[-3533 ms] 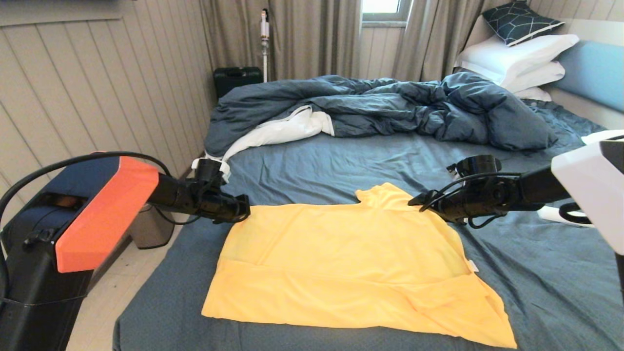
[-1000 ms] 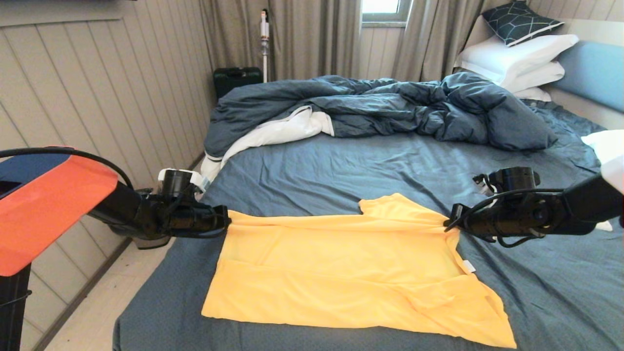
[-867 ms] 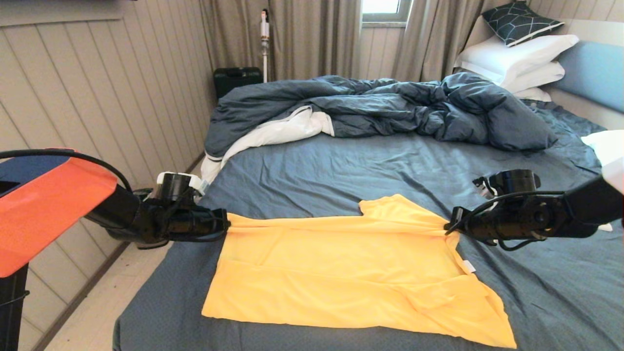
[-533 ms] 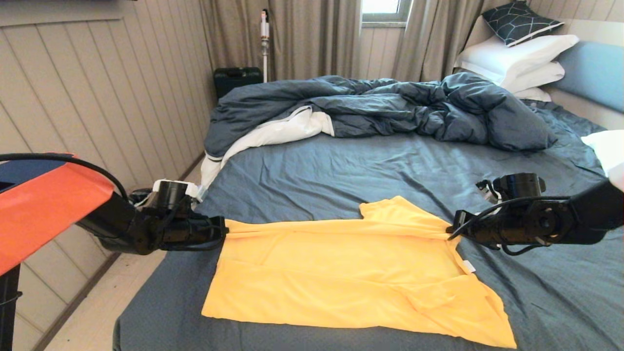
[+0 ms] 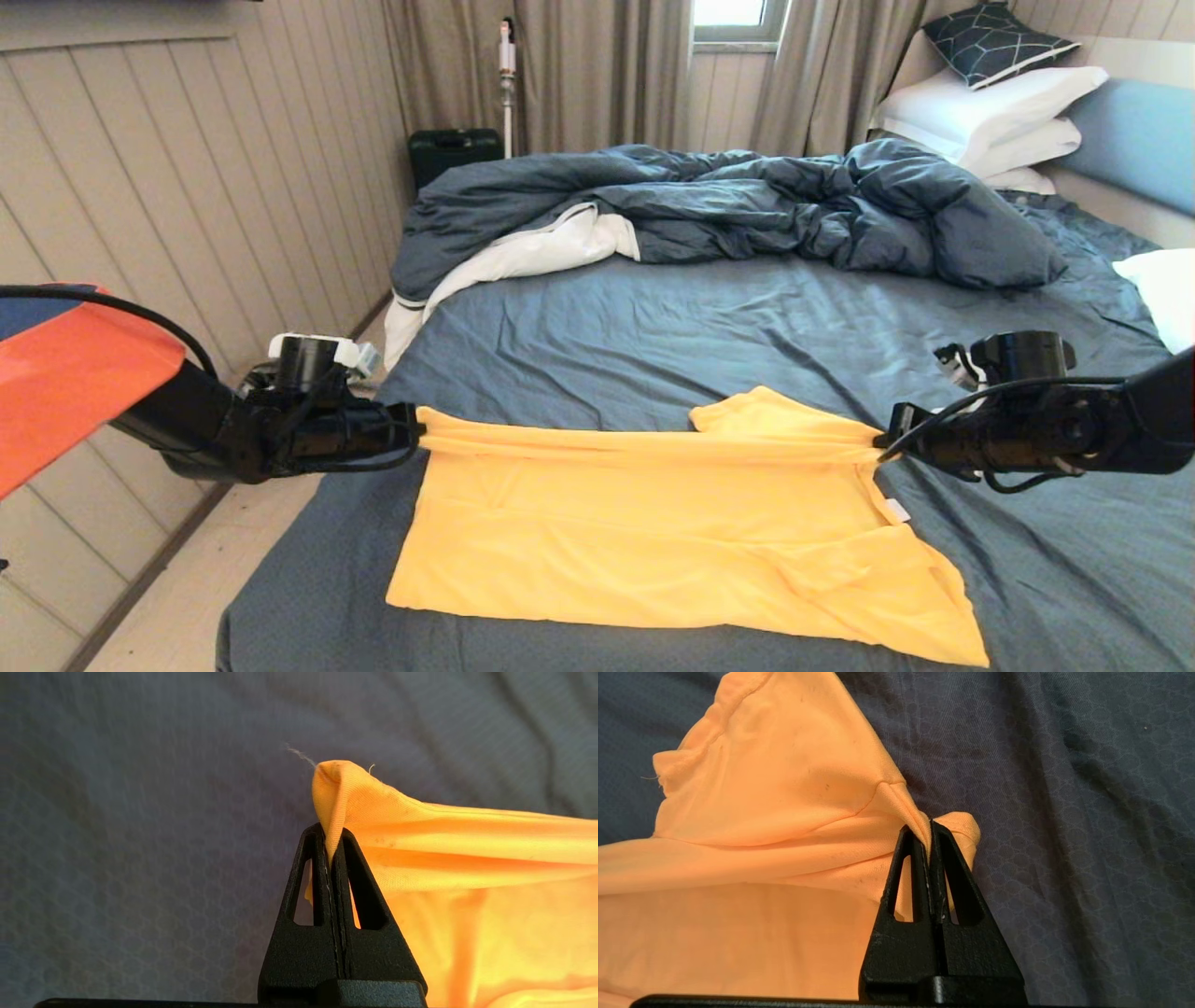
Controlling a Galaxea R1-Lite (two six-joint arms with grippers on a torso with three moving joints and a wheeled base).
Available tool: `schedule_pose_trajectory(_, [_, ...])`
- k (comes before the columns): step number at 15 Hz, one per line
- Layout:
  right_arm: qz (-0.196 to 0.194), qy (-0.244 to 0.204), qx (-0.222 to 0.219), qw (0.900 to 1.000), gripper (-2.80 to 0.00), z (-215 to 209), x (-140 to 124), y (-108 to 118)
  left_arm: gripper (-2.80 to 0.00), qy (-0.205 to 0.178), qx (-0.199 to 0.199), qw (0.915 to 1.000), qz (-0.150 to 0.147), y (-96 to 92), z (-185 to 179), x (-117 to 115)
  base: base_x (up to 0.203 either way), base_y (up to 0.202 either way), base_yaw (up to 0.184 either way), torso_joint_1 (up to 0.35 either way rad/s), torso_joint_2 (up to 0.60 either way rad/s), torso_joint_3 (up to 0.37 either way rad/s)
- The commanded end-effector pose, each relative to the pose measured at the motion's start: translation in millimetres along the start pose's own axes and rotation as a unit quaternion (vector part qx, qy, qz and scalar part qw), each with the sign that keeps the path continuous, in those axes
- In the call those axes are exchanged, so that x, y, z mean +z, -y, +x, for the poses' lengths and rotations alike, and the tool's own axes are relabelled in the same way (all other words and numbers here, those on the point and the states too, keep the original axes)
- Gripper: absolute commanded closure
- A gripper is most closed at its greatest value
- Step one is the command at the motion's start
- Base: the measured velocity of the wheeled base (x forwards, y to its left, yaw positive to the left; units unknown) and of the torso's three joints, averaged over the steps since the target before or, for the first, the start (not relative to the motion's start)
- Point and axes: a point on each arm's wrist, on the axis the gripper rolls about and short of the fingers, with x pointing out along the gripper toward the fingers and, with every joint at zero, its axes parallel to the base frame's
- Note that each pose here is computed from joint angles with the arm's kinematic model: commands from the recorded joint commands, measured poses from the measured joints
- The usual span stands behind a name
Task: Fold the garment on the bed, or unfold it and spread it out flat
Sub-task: Fold the yellow T-shirt
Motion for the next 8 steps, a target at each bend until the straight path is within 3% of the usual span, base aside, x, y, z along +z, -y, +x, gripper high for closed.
schedule_pose_trajectory(1, [0.001,0.001,0.001,1.000,0.00,-1.7,-0.1,-0.4,0.00,0.015,-0.005,0.9999,0.001,3.3,-5.7,8.1,0.000,0.000,0.000,0.000,0.00,0.000])
schedule_pose_trajectory(8, [0.000,-0.002,0.002,1.000,0.00,-0.4,-2.1,-0.6,0.00,0.032,-0.009,0.9994,0.004,3.9,5.3,20.1,0.000,0.000,0.000,0.000,0.00,0.000])
